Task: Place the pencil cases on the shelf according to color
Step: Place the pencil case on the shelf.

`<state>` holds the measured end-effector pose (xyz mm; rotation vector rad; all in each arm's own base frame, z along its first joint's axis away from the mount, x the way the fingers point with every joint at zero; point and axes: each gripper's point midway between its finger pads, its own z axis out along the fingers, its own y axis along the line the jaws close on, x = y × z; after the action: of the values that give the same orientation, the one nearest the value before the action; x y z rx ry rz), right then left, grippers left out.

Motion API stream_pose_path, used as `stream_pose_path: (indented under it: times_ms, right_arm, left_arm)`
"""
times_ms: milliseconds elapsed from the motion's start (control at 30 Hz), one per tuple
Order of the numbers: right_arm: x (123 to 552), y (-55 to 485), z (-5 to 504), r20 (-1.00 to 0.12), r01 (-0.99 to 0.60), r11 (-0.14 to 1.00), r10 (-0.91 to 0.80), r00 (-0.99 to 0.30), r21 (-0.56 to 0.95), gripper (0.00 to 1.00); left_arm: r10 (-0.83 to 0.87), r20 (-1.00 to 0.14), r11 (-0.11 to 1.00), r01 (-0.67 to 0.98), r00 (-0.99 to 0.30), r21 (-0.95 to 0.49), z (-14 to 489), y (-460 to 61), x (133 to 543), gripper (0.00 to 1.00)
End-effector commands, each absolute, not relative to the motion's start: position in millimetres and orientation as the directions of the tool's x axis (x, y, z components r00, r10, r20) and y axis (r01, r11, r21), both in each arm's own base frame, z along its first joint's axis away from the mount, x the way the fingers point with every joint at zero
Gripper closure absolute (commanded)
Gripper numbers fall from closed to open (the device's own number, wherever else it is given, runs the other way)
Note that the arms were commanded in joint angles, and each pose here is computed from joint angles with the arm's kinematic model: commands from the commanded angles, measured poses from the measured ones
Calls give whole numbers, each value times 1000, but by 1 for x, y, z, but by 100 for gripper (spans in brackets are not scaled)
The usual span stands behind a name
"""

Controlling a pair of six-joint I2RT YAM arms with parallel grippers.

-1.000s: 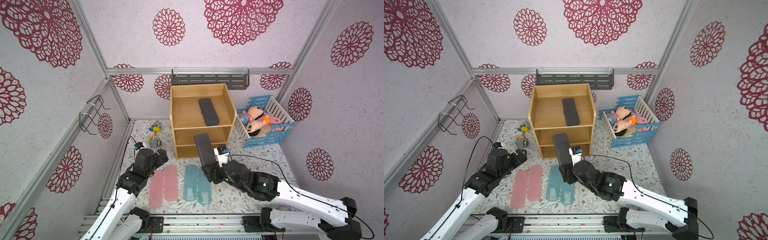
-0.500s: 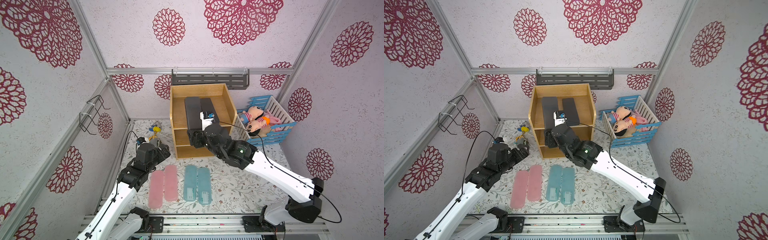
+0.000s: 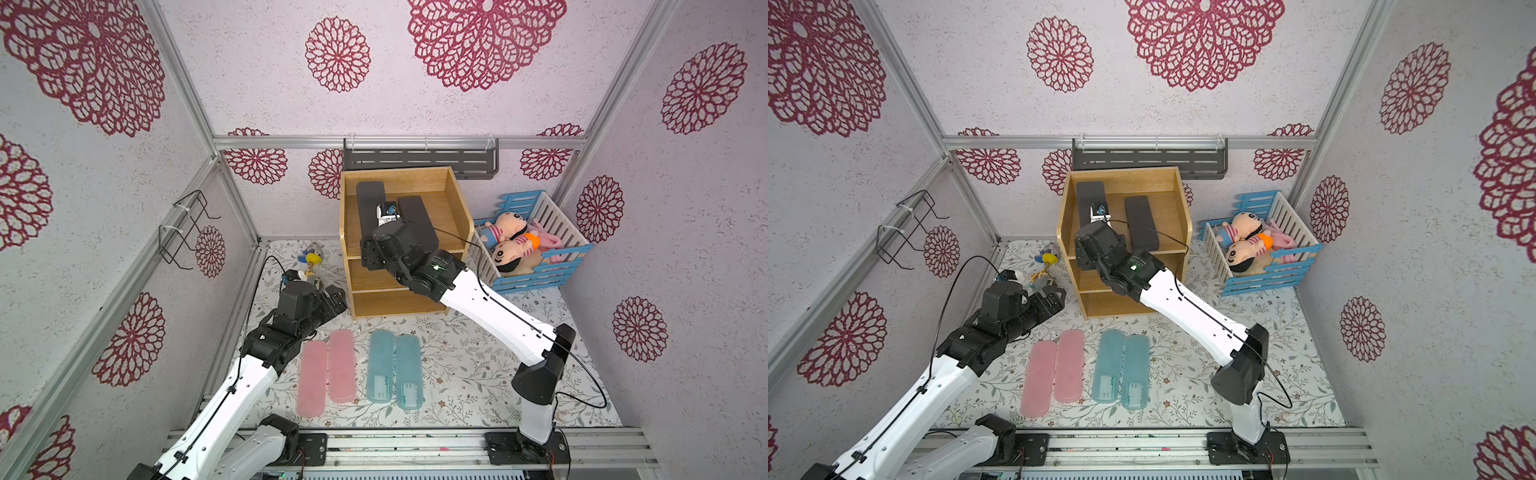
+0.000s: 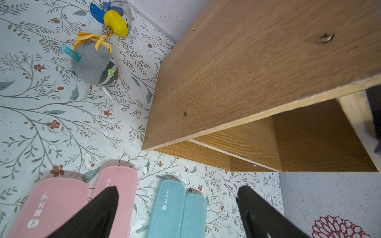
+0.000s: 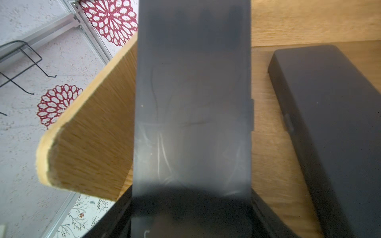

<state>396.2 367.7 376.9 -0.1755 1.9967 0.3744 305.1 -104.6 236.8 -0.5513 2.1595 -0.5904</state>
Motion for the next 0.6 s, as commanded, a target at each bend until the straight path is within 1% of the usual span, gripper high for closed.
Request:
stream_pose_path:
  times_ms: [0,67,100,267,333,467,567]
  right_arm:
    - [408,356,398,-916,-246,954,65,-395,174,34]
    - [412,357,395,-914,-238,956,63,-401,170,32]
    - [413,360,397,-915,-246,954,62,-398,172,29]
    - [417,367,397,-913,-261,947,69,-401,186,11]
    - [416,367,401,-914,-260,945,81,-398,197,6]
    - [414,364,419,-926,-276,939,95,-364,205,3]
    - [408,356,444,-941,-289,935,105,-322,203,2]
  left_arm:
    - [-540,-602,807,-158,-589,-569,236,-109,304,3]
    - [-535,-602,810,-158,-593,-564,235,-109,303,3]
    - [-534,-602,811,-158,-594,-563,235,-109,303,3]
    - [-518,-594,815,-145,-615,-561,235,-112,300,3]
    - [-509,-593,821,-145,-624,-552,233,-111,296,3]
    - [-508,-599,827,-154,-619,-541,230,-106,291,3]
    - [-507,-598,824,-145,-621,-548,234,-108,289,3]
